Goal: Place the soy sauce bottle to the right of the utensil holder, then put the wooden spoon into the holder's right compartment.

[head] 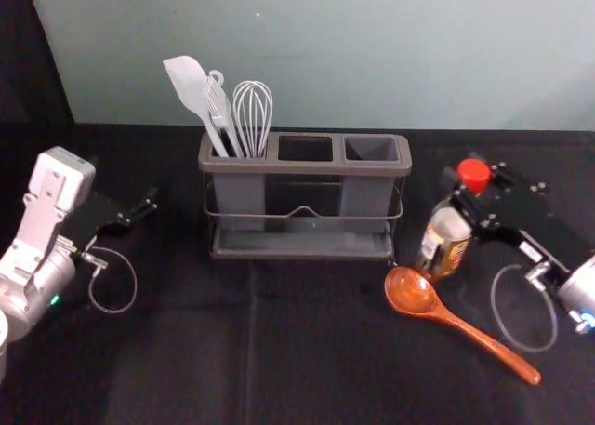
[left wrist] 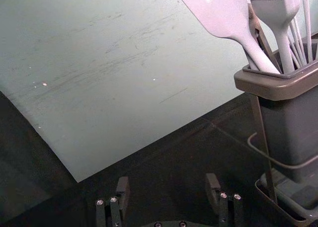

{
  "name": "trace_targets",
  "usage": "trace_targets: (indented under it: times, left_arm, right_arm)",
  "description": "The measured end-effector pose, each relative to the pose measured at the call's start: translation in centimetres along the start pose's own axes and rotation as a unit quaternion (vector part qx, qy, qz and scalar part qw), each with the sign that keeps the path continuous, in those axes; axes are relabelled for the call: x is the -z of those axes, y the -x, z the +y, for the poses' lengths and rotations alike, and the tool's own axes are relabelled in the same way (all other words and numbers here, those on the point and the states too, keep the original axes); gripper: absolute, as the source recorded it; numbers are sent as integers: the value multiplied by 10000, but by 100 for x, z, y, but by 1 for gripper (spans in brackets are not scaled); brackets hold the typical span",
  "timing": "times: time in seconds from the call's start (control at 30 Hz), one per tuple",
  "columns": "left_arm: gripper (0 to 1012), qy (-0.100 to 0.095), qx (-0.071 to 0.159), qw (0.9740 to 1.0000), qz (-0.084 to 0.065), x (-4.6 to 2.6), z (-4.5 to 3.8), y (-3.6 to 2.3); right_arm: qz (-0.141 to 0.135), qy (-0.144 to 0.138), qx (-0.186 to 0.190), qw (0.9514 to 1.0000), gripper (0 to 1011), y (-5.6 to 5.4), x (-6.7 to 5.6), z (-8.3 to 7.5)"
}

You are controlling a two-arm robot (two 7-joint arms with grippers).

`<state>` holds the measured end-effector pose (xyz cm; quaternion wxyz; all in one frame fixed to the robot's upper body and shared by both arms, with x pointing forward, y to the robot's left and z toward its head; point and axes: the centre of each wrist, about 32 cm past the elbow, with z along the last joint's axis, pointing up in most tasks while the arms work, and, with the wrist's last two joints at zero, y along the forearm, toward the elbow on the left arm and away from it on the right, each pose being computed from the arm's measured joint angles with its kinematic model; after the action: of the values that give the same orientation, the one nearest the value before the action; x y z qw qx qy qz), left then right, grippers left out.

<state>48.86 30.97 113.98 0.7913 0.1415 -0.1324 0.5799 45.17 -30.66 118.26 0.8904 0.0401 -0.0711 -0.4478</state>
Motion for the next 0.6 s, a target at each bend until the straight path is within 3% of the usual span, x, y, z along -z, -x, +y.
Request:
trace_targets:
  times: [0.33, 0.6]
  left_arm:
    - [1005, 0, 0, 10000, 0, 0, 0, 0]
    - [1005, 0, 0, 10000, 0, 0, 0, 0]
  right_arm:
    - [-31, 63, 285, 9996, 393, -166, 45, 36]
    - [-7, 99, 350, 9993, 393, -235, 127, 243]
